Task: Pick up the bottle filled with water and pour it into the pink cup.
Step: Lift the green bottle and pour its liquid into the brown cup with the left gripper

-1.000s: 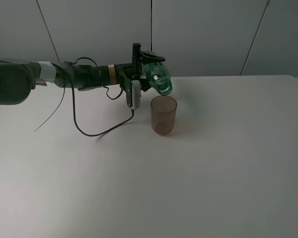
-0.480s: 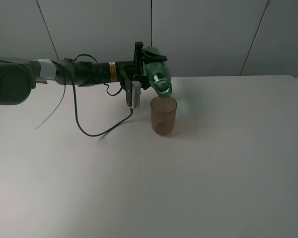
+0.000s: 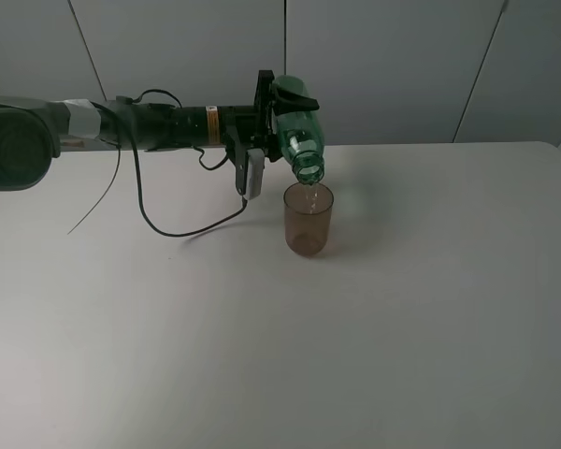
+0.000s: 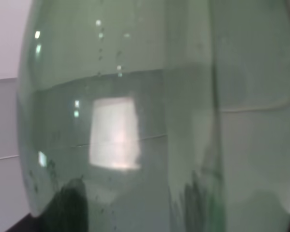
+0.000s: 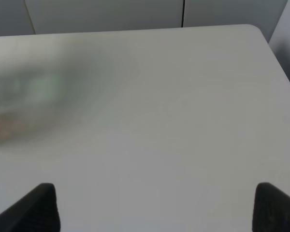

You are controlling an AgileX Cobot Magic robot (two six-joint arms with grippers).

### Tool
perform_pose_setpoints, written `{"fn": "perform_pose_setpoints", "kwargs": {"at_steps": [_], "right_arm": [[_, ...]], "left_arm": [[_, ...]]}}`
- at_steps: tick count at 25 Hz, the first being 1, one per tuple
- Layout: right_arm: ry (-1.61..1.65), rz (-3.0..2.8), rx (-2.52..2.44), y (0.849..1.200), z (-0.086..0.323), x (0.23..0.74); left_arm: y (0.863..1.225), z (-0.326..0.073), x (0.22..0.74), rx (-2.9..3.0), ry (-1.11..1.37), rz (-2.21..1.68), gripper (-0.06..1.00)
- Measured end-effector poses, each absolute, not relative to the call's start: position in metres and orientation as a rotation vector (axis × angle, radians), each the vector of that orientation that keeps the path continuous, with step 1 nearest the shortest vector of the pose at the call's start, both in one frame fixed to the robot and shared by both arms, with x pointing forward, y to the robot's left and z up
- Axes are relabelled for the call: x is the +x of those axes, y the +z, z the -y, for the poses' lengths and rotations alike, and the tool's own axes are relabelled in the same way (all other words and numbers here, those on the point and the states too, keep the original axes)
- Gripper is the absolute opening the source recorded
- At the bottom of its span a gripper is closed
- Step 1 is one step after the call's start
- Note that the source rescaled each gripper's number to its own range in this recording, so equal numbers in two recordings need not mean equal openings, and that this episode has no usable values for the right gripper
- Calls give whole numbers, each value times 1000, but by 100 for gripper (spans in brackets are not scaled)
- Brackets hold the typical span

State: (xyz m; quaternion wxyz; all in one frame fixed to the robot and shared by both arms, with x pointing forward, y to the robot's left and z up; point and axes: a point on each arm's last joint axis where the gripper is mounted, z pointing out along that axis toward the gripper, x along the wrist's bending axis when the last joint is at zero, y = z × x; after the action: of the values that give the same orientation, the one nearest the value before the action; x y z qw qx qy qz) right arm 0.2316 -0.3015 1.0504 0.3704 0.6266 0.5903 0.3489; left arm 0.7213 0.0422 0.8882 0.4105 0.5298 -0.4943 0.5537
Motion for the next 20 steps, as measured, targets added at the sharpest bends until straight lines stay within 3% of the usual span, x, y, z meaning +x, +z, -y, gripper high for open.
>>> {"fn": "perform_pose_setpoints", "kwargs": {"at_steps": [20], "right_arm": [[895, -1514, 1607, 1050, 302, 232]], "left_arm": [[898, -42, 722, 1320, 1430, 1294, 1]]}}
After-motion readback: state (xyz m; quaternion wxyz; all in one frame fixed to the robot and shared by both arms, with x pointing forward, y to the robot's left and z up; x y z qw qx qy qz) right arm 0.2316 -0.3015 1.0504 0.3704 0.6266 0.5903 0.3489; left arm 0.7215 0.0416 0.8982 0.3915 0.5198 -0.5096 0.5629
